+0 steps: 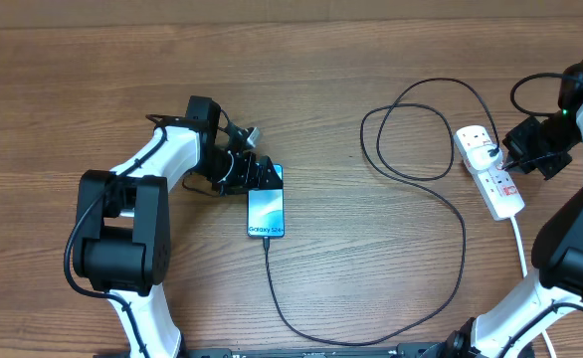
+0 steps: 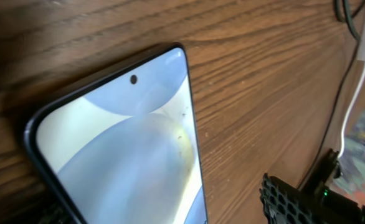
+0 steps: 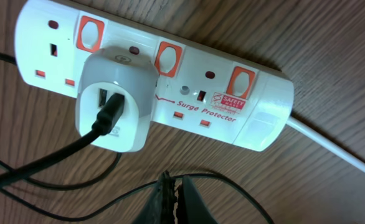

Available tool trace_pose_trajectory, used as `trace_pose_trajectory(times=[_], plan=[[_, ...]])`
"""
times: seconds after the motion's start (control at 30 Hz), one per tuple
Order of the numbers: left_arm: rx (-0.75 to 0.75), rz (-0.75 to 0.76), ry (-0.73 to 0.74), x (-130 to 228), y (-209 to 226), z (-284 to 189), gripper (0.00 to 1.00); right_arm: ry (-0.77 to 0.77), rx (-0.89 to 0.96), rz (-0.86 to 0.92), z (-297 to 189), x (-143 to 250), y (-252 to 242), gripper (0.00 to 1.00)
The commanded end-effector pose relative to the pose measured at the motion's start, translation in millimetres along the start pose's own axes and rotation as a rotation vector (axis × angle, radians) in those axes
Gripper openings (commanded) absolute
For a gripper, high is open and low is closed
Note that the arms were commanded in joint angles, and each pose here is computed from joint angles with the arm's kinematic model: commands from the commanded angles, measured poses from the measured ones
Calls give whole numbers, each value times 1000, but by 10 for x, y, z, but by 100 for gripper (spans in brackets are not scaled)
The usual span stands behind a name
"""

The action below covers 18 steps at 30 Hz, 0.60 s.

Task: Plug charger to phone and switch on socket

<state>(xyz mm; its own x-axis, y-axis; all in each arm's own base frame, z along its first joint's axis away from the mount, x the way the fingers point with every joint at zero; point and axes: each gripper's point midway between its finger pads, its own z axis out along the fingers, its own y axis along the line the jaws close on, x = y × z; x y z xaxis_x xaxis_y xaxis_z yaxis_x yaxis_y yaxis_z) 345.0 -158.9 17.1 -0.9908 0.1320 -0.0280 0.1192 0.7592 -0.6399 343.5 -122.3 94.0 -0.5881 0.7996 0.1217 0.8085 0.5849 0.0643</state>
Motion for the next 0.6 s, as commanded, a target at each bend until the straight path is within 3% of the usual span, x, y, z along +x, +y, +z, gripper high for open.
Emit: trace_pose_trajectory(times=[0.0,0.57], plan=[[-314,-94,94,272,774,174,86,17,0,-23,124,-54,25,4],[-314,-98,99,287,773,172,87,-15,-21,-36,342,-326,27,4]])
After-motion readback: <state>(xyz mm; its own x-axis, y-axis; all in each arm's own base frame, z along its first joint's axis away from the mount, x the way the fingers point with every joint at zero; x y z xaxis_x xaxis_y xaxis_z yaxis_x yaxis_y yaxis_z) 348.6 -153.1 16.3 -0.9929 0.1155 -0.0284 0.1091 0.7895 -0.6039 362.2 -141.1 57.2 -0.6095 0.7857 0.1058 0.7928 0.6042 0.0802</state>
